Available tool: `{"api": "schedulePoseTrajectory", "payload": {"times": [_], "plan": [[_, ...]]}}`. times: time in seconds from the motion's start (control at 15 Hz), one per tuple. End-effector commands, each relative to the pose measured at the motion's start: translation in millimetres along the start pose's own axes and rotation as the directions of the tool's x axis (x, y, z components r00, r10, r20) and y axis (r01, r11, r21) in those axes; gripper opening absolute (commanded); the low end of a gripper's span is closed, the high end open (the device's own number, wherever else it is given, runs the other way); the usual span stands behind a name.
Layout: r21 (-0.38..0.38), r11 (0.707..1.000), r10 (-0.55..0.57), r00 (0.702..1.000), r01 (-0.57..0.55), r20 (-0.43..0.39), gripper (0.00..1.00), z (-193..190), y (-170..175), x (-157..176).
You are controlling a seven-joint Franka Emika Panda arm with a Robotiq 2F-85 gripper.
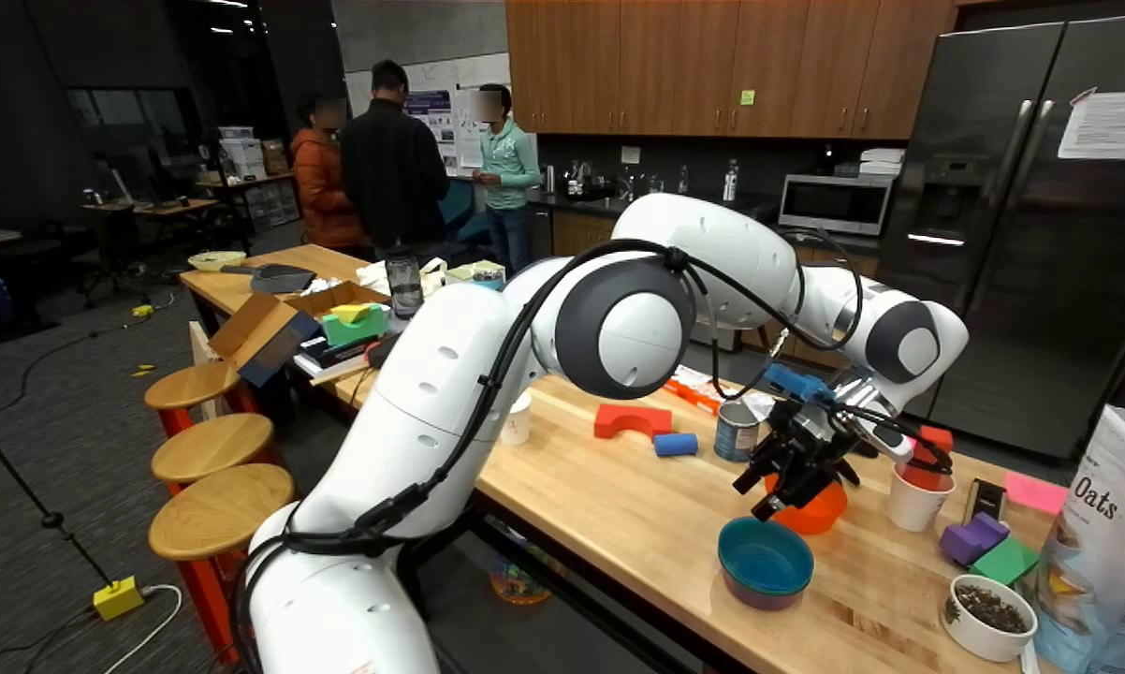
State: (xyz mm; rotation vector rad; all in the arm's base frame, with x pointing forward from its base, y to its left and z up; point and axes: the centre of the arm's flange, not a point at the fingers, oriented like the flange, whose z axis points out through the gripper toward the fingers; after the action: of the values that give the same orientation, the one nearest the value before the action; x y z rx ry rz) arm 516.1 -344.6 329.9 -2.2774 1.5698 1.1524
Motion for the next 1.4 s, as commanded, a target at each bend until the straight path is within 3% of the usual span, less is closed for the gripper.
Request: {"api": "schedulePoseTrajectory", "payload": {"times": [0.0,0.67,1.33], "plan": [[0.020,1.000,0.010,1.000,-0.010,0.005,1.00,-4,2,-5],[-0.025,0.999,0.019,1.000,-0.019,-0.017,1.00,2,-20,-10],[-0.068,0.997,0.049,0.997,-0.045,0.054,1.00,37,-32,18]]}}
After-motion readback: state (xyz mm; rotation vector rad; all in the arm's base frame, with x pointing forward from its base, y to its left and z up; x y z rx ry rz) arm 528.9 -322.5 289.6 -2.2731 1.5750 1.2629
